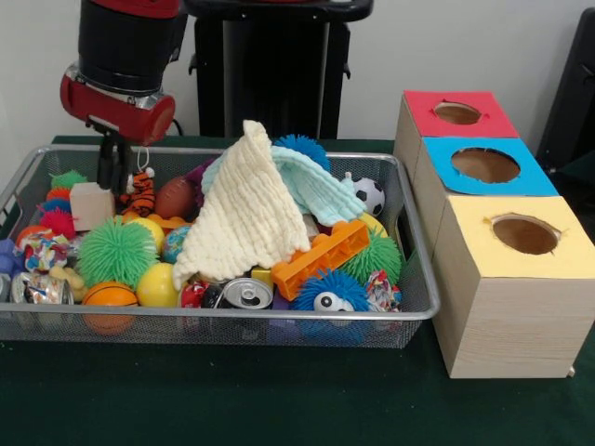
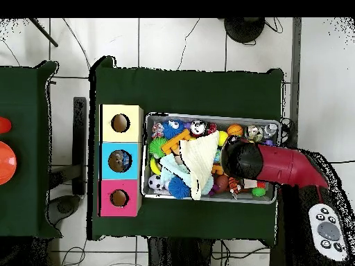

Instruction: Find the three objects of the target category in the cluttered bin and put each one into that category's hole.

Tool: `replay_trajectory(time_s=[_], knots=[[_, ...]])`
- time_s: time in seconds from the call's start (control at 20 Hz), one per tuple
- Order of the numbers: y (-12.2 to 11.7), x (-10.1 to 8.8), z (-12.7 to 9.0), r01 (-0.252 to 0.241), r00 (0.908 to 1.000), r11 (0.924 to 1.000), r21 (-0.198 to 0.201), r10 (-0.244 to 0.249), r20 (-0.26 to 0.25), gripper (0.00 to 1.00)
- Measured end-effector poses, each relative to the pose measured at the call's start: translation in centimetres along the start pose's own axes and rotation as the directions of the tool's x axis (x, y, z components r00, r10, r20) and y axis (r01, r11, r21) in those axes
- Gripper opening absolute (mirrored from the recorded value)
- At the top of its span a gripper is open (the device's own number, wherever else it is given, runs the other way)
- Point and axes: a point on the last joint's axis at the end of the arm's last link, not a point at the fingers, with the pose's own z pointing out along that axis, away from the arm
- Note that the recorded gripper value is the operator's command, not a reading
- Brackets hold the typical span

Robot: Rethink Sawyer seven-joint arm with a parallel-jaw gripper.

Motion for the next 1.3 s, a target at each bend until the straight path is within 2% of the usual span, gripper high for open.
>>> replay_trajectory(time_s=[0.25, 0.35, 0.6, 0.85, 1.05, 1.3], knots=[[-1.3, -0.6, 0.3, -0.029, 0.9996, 0.9994, -0.019, 0.029, 0.000, 0.00], [-2.8, -1.0, 1.0, -0.056, 0.9984, 0.9981, -0.024, 0.056, -0.004, 0.00], [-4.4, -2.5, 2.8, -0.085, 0.9964, 0.9961, -0.022, 0.085, 0.003, 0.00], [-4.1, -4.1, 4.0, -0.085, 0.9961, 0.9961, -0.025, 0.086, 0.022, 0.00], [-3.3, -5.3, 4.9, -0.089, 0.9954, 0.9950, -0.045, 0.090, 0.033, 0.00], [-1.9, -6.1, 5.6, -0.099, 0.9950, 0.9919, -0.079, 0.100, 0.002, 0.00]])
